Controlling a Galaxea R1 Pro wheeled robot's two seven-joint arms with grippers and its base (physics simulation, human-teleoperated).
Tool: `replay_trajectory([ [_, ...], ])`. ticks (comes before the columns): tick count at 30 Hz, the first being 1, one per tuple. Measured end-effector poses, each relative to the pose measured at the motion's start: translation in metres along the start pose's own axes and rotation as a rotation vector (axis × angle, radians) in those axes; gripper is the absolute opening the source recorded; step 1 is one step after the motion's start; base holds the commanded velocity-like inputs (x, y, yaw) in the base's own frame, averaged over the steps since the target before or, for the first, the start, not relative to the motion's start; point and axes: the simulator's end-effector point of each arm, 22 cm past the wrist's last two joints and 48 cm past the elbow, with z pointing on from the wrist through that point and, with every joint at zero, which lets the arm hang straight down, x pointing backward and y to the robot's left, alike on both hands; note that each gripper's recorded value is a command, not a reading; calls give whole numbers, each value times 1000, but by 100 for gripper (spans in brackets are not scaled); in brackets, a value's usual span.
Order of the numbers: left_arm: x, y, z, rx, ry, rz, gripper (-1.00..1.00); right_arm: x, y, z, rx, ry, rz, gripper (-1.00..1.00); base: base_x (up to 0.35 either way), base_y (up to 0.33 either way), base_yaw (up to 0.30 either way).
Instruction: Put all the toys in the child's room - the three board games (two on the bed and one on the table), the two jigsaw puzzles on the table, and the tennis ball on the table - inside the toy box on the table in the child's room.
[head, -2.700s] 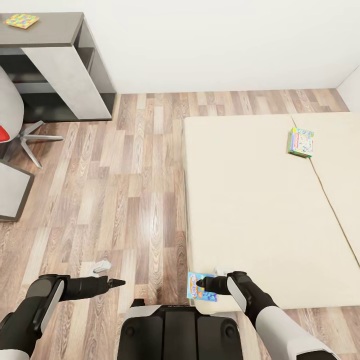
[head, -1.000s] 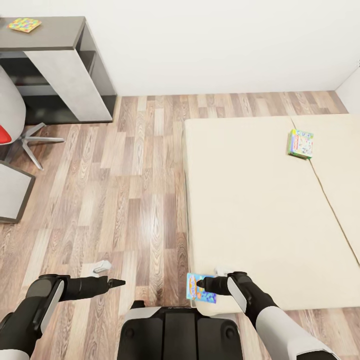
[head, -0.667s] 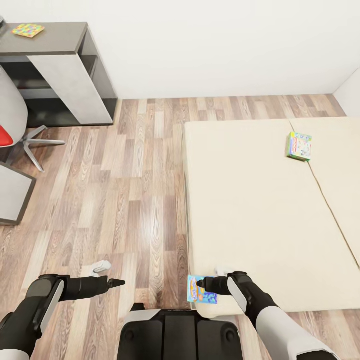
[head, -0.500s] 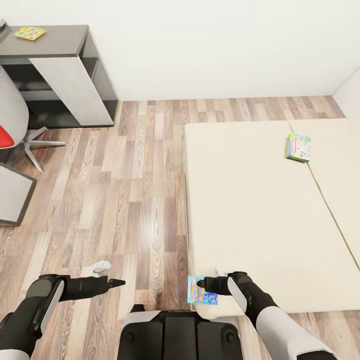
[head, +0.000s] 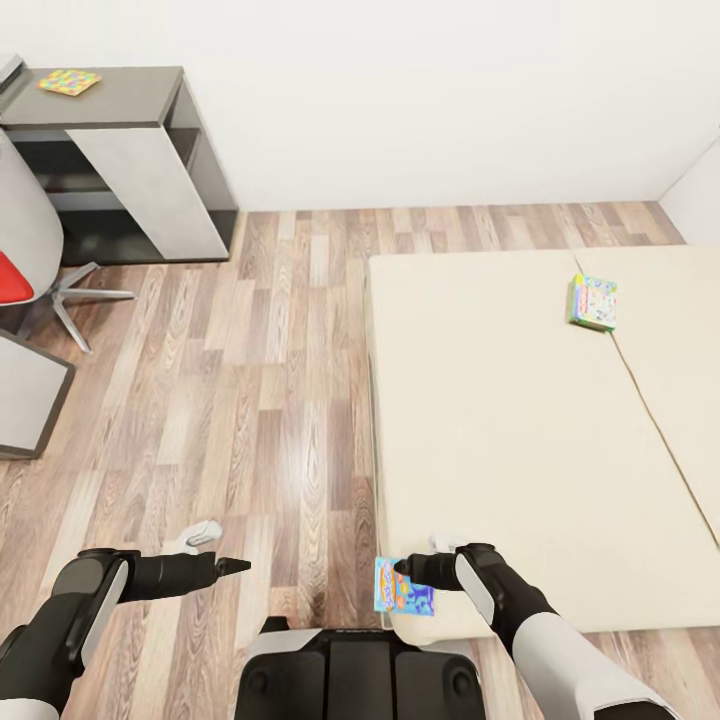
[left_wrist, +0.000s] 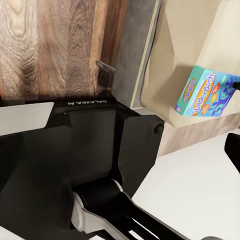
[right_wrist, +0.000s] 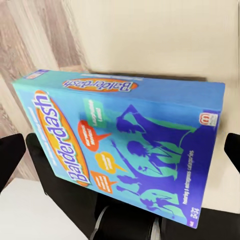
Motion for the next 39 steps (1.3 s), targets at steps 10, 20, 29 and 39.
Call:
replay_trajectory([
  [10,-4,-4,-5,2,-12,9,100,-7,-2,-7,3,-16,-2,100,0,0,-55],
  [20,-8,-8,-9,3,-25,18,100,-14,-2,-14,0,-34,1,100,0,0,-63],
  [29,-12,-12,-14,6,-36,26,100,-19,1,-20,-14,-48,7,100,0,0,-63],
  [39,-19,-15,-22,11,-61,27,100,-51,39,-40,-154,-129,-27,100,0,0,-61],
])
